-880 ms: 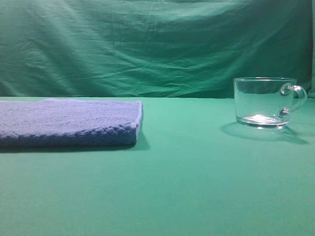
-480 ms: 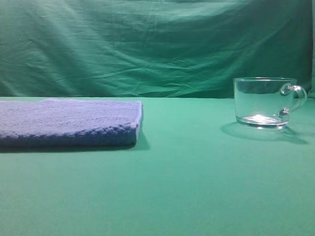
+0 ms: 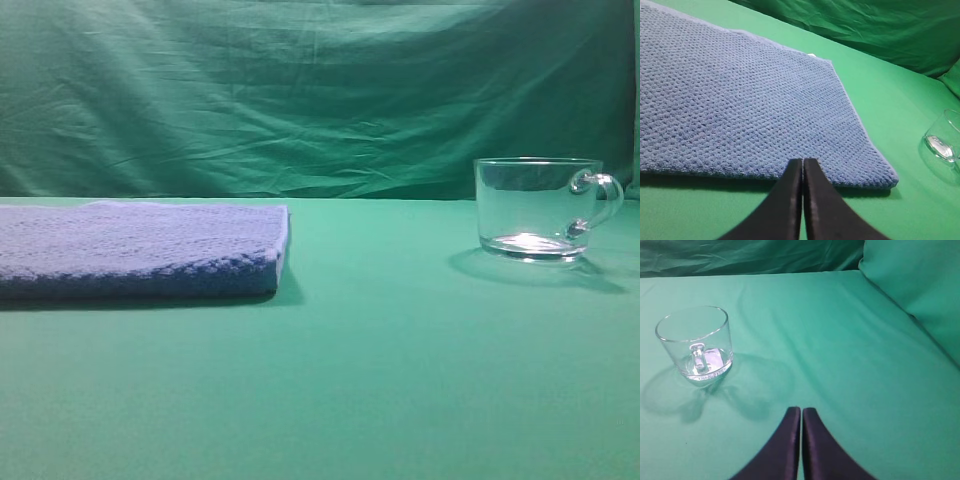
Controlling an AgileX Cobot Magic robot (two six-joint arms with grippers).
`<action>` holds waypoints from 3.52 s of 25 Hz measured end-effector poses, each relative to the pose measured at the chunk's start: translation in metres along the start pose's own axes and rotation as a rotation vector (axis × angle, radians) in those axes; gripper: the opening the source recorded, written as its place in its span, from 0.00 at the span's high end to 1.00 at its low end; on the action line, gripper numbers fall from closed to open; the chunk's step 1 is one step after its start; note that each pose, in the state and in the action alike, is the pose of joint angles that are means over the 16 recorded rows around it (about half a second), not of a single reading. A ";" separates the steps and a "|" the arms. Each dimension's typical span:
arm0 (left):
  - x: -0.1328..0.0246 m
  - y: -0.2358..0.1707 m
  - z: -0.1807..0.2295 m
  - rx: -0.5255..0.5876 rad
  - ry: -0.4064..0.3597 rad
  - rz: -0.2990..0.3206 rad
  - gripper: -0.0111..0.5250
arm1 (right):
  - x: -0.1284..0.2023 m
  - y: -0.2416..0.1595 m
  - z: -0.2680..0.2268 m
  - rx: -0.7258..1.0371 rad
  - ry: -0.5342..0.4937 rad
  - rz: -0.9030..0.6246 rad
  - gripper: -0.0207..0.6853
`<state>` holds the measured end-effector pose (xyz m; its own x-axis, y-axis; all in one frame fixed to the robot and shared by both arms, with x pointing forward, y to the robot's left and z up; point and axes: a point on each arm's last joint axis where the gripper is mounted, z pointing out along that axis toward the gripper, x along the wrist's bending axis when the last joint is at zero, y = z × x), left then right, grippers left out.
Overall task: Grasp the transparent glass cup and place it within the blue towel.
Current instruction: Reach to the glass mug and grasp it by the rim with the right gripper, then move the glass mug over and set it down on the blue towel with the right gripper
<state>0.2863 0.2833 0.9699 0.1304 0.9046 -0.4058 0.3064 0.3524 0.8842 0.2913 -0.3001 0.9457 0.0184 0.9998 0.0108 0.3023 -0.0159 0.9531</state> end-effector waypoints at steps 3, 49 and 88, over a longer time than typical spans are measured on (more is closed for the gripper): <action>0.000 0.000 0.000 0.000 0.000 0.000 0.98 | 0.000 0.002 0.000 -0.026 0.002 0.000 0.97; 0.000 0.000 0.000 0.000 0.000 0.000 0.98 | 0.075 0.109 0.144 0.720 0.297 -0.313 0.75; 0.000 0.000 0.000 0.000 0.000 0.000 0.98 | 0.162 0.122 0.224 0.495 0.458 -0.440 0.83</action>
<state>0.2863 0.2833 0.9699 0.1304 0.9046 -0.4058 0.3064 0.3524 0.8842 0.5449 -0.1436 0.9962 -0.5606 0.8208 -0.1094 0.5802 0.4836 0.6553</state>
